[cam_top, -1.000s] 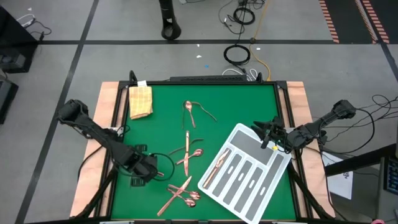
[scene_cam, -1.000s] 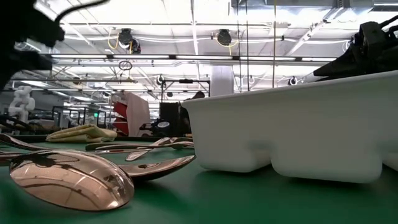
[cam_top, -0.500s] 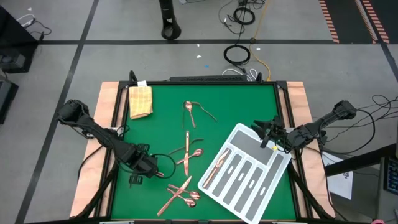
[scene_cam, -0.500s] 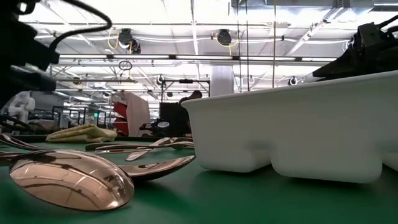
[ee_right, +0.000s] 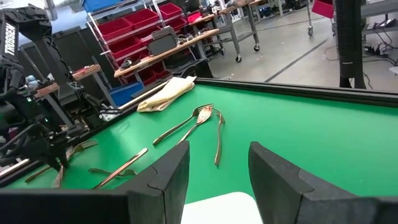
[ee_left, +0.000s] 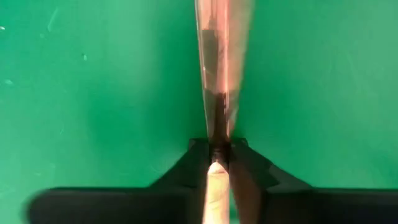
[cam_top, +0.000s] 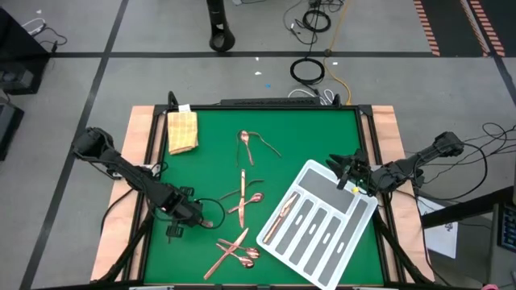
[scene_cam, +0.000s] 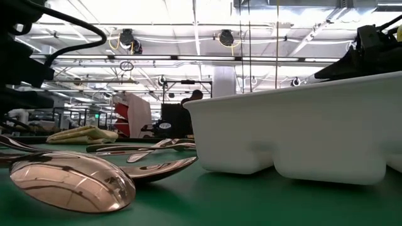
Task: Sort silverware
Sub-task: Put the gold table knife into the white cutlery tray
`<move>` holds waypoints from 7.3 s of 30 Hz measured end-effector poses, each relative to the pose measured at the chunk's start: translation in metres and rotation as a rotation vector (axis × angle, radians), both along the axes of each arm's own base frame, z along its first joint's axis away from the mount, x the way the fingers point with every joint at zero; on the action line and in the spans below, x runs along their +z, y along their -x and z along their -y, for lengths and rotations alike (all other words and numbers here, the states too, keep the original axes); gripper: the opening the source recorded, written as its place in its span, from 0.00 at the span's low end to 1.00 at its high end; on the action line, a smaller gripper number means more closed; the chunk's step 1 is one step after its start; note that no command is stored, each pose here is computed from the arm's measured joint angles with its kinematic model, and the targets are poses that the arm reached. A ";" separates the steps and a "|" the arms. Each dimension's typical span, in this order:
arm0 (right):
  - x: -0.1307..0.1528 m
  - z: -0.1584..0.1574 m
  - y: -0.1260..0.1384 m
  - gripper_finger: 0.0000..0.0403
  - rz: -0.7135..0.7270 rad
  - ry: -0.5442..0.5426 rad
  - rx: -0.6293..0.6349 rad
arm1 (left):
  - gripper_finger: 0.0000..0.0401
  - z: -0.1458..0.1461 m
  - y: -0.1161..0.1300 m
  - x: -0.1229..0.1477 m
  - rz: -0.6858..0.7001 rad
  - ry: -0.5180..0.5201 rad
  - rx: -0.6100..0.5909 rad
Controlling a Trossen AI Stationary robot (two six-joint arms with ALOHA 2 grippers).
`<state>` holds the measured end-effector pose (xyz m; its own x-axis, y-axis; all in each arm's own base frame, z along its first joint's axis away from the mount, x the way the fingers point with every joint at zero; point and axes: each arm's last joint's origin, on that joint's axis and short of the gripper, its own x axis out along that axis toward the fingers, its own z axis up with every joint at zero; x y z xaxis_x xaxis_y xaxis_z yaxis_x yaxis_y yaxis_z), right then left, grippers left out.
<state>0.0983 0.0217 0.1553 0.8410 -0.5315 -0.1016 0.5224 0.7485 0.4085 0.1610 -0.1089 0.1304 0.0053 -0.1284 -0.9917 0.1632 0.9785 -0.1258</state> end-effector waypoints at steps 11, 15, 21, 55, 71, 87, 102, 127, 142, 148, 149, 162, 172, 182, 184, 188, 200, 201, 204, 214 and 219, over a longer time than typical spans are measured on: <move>0.000 0.000 0.000 0.38 0.017 -0.027 -0.003 | 0.08 -0.001 -0.008 0.007 -0.001 0.001 0.069; 0.000 0.000 0.000 0.38 0.018 -0.029 -0.004 | 0.08 0.002 -0.016 0.018 0.031 -0.050 0.093; 0.000 0.000 0.000 0.38 0.020 -0.032 -0.004 | 0.08 0.005 -0.032 0.047 0.123 -0.124 0.104; 0.000 0.000 0.000 0.38 0.037 -0.059 -0.006 | 0.08 -0.023 -0.183 0.103 0.613 -1.111 -1.618; -0.002 -0.001 -0.001 0.38 0.014 -0.050 -0.012 | 0.08 0.002 -0.206 0.069 0.810 -1.098 -1.884; -0.003 -0.001 -0.002 0.38 0.005 -0.047 -0.010 | 0.08 -0.005 -0.222 0.033 0.821 -1.056 -1.991; -0.003 -0.001 -0.002 0.38 0.003 -0.048 -0.003 | 0.15 -0.004 -0.221 0.033 0.877 -1.006 -2.026; -0.003 -0.001 -0.002 0.38 0.010 -0.058 -0.005 | 0.25 -0.017 -0.231 0.112 1.126 -1.106 -0.894; -0.004 -0.001 -0.002 0.38 0.068 -0.154 -0.019 | 0.25 -0.063 -0.143 0.163 0.647 -0.150 0.740; -0.004 -0.001 -0.002 0.38 0.075 -0.165 -0.020 | 0.25 -0.064 -0.142 0.136 0.516 -0.041 0.960; -0.004 -0.001 -0.002 0.38 0.075 -0.165 -0.020 | 0.25 -0.064 -0.142 0.129 0.494 -0.045 0.991; -0.004 -0.001 -0.002 0.38 0.072 -0.161 -0.019 | 0.25 -0.110 -0.144 0.081 0.470 0.072 1.231; -0.004 -0.002 -0.003 0.40 0.062 -0.157 0.006 | 0.25 -0.130 -0.146 0.079 0.429 0.131 1.281; -0.004 -0.002 -0.003 0.52 0.058 -0.150 0.008 | 0.25 -0.129 -0.163 0.043 0.283 0.147 1.314; -0.004 -0.002 -0.003 0.53 0.056 -0.147 0.008 | 0.25 -0.129 -0.166 0.042 0.288 0.147 1.317; -0.004 -0.002 -0.003 0.54 0.055 -0.147 0.008 | 0.25 -0.134 -0.167 0.041 0.295 0.140 1.352; -0.004 -0.002 -0.003 0.54 0.050 -0.137 0.010 | 0.25 -0.141 -0.166 0.041 0.296 0.141 1.352; -0.004 -0.002 -0.003 0.54 0.050 -0.137 0.009 | 0.25 -0.141 -0.167 0.042 0.306 0.148 1.348; -0.004 -0.002 -0.003 0.54 0.050 -0.137 0.010 | 0.25 -0.140 -0.168 0.042 0.294 0.168 1.351; -0.004 -0.002 -0.003 0.54 0.044 -0.128 0.011 | 0.25 -0.138 -0.169 0.042 0.260 0.242 1.350; -0.004 -0.002 -0.003 0.54 0.039 -0.119 0.012 | 0.25 -0.138 -0.169 0.042 0.262 0.239 1.351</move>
<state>0.1009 0.0236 0.1516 0.8516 -0.5076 -0.1310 0.4960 0.6993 0.5148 0.3298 0.0295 0.1728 0.4388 -0.0387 -0.8977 -0.8337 0.3552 -0.4228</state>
